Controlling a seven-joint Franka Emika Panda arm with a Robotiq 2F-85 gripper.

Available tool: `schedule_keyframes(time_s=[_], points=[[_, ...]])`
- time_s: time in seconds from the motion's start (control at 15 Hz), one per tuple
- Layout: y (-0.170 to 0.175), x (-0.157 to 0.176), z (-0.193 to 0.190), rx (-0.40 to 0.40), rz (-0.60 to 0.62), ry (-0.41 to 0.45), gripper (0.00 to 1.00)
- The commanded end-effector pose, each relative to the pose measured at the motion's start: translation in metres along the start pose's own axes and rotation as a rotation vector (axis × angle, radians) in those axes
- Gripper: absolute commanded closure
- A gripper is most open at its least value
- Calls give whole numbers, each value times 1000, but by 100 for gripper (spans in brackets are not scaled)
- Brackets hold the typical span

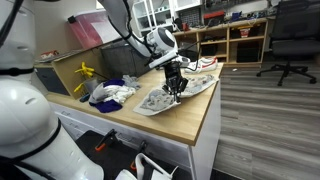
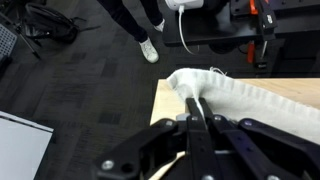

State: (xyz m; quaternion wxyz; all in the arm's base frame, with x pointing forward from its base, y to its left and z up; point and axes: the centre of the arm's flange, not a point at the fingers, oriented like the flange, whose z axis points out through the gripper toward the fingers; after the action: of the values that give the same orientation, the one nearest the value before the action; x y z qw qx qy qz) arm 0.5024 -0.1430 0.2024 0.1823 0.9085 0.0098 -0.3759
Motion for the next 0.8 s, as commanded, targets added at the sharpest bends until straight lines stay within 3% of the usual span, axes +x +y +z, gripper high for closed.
schedule_keyframes(time_s=[0.0, 0.13, 0.4, 0.67, 0.73], points=[[14, -24, 2, -2, 14, -14, 71], [13, -25, -3, 7, 18, -1, 64], [-3, -24, -25, 5, -7, 46, 33], [-37, -15, -61, 20, -40, 149, 2], [-49, -12, -71, 35, -52, 181, 0]])
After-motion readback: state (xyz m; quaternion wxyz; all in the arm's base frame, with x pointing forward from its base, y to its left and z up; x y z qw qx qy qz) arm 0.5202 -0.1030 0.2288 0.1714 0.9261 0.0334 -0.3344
